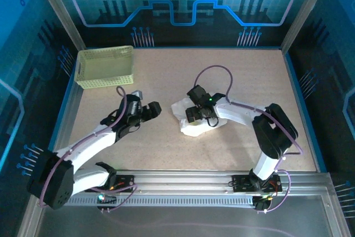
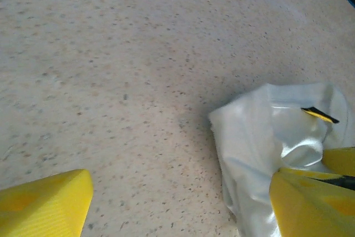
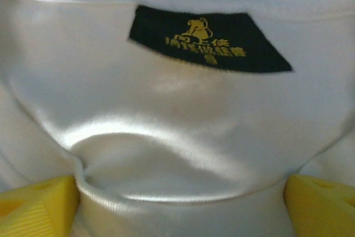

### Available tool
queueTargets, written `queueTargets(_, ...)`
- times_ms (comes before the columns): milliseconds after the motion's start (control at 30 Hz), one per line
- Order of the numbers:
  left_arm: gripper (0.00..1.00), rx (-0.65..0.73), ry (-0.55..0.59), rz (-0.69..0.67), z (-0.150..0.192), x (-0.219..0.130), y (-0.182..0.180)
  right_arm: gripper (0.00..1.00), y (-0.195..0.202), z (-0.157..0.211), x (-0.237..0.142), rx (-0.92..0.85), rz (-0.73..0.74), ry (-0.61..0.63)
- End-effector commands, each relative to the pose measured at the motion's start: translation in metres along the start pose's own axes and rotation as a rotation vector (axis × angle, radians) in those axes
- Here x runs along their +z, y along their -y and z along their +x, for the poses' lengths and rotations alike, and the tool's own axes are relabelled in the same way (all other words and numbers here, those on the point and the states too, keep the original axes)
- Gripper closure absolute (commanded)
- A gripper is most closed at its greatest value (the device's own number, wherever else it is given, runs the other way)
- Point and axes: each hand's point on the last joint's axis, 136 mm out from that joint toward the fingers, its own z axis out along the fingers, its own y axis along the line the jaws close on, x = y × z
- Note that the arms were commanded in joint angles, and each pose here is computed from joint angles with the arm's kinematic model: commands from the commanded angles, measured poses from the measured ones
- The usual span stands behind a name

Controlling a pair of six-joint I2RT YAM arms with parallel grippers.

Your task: Fold the inside-out t-shirt

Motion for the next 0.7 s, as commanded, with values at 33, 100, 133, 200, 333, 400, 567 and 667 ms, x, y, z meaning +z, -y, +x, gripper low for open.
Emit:
queueTargets(33, 0.12, 0.013, 0.042, -0.028, -0.007, -0.015, -0.010, 0.06, 0.047, -0.010, 0.019, 0.058, 0.076, -0.071)
queueTargets(100, 0.10, 0.007, 0.055, -0.026, -0.011, -0.018, -0.011, 0.07, 0.073, -0.021, 0.027, 0.088, 0.103, -0.085)
queueTargets(133, 0.08, 0.003, 0.061, -0.026, -0.012, -0.019, -0.012, 0.07, 0.089, -0.028, 0.031, 0.103, 0.119, -0.089)
queueTargets(200, 0.01, -0.001, 0.068, -0.027, -0.014, -0.020, -0.013, 0.07, 0.119, -0.040, 0.039, 0.147, 0.147, -0.103)
queueTargets(333, 0.01, -0.004, 0.084, -0.038, -0.018, -0.024, -0.018, 0.09, 0.166, -0.070, 0.042, 0.225, 0.117, -0.111)
queueTargets(400, 0.01, -0.001, 0.089, -0.046, -0.020, -0.027, -0.020, 0.08, 0.191, -0.084, 0.040, 0.211, 0.153, -0.105)
queueTargets(567, 0.01, 0.030, 0.116, -0.075, -0.025, -0.036, -0.028, 0.08, 0.261, -0.104, 0.058, 0.191, 0.209, -0.117)
queueTargets(667, 0.01, 0.048, 0.142, -0.091, -0.029, -0.039, -0.033, 0.08, 0.293, -0.120, 0.062, 0.181, 0.221, -0.084)
